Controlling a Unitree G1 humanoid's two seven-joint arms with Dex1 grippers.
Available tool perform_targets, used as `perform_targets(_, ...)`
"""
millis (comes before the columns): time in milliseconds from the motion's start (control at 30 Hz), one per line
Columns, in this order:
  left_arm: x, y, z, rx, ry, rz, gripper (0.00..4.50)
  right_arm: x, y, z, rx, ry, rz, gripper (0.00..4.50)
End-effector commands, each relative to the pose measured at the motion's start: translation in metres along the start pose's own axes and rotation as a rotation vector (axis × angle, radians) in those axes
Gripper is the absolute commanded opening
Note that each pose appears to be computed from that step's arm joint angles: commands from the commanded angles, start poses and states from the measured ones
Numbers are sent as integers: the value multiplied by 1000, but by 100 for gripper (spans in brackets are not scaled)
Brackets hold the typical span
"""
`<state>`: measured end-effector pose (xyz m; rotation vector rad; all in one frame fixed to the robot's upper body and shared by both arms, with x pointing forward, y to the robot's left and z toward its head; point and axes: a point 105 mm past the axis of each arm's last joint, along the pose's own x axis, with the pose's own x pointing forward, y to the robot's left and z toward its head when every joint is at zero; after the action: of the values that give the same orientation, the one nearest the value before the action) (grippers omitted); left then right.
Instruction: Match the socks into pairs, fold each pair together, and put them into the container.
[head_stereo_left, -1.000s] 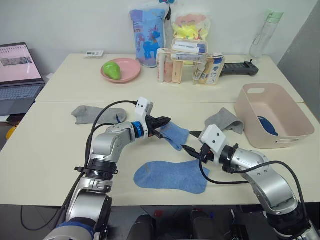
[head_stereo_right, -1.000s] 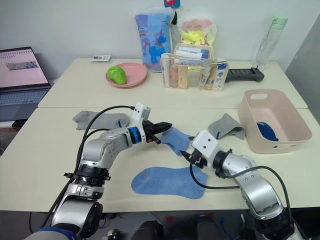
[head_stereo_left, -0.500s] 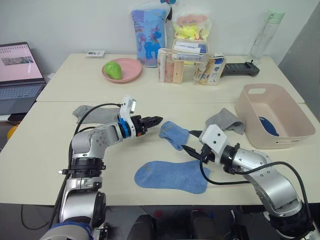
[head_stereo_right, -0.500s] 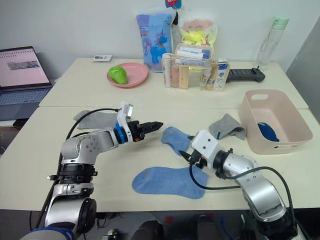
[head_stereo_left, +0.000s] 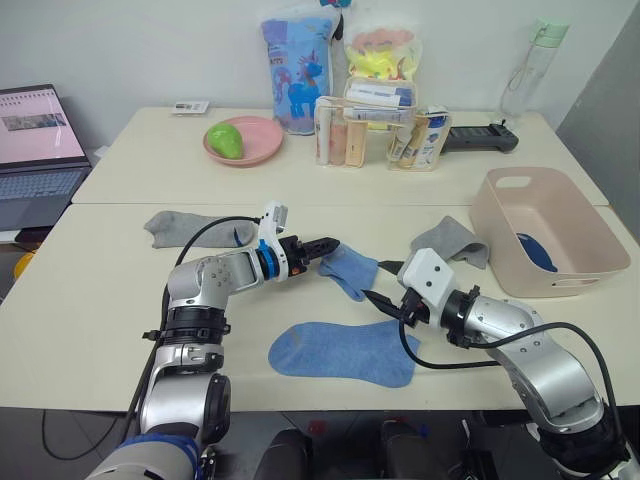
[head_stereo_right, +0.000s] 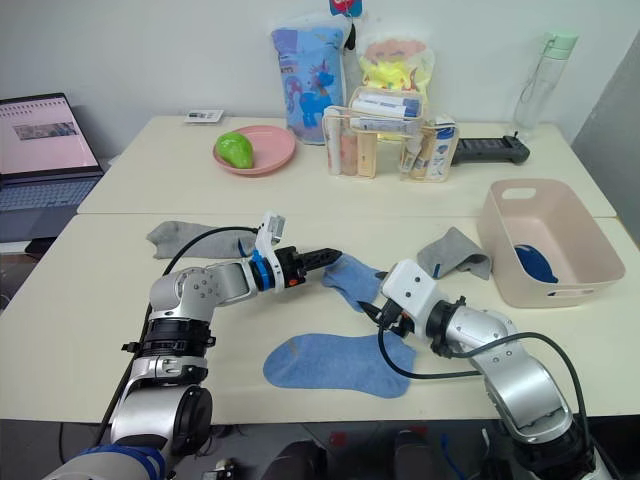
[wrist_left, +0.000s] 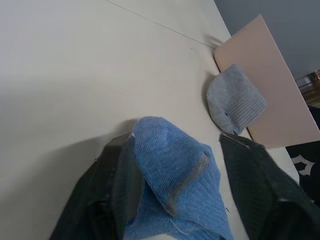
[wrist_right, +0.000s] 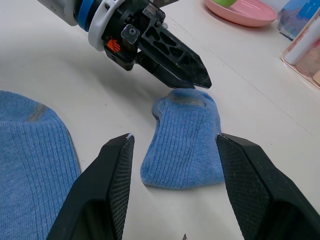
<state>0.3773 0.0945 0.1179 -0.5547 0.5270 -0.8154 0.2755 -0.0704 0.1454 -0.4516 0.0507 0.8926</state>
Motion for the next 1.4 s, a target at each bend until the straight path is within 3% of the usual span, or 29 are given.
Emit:
perform_targets(33, 5, -10, 1, 29, 26, -38, 125, -2, 4, 13, -33, -44, 8, 281)
perform_targets(167, 6, -12, 8, 45, -5, -45, 4, -1, 4, 14, -34, -46, 10, 281)
perform_targets(433, 1, -23, 28, 71, -80, -88, 4, -1, 6, 12, -31, -44, 12, 281)
perform_targets(700, -11, -78, 41, 395, -79, -193, 4, -9, 3, 6, -22, -19, -12, 281)
perform_targets(900, -6, -139, 28, 317, -75, -413, 4, -32, -5, -4, 8, 42, -28, 281)
perform_targets(967, -7, -159, 34, 262, -119, -489, 4, -41, -10, -6, 14, 63, -32, 281)
perform_targets(1067, -15, -168, 52, 200, -199, -514, 4, -51, -16, -9, 15, 95, -39, 281)
perform_targets(1200, -29, -149, 75, 76, -308, -458, 4, -62, -25, -15, 5, 142, -66, 281)
perform_targets(1300, -38, -90, 62, -75, -316, -283, 4, -63, -28, -16, -7, 152, -77, 281)
perform_targets(1400, -44, -41, 37, -110, -285, -98, 4, -60, -28, -15, -15, 145, -72, 281)
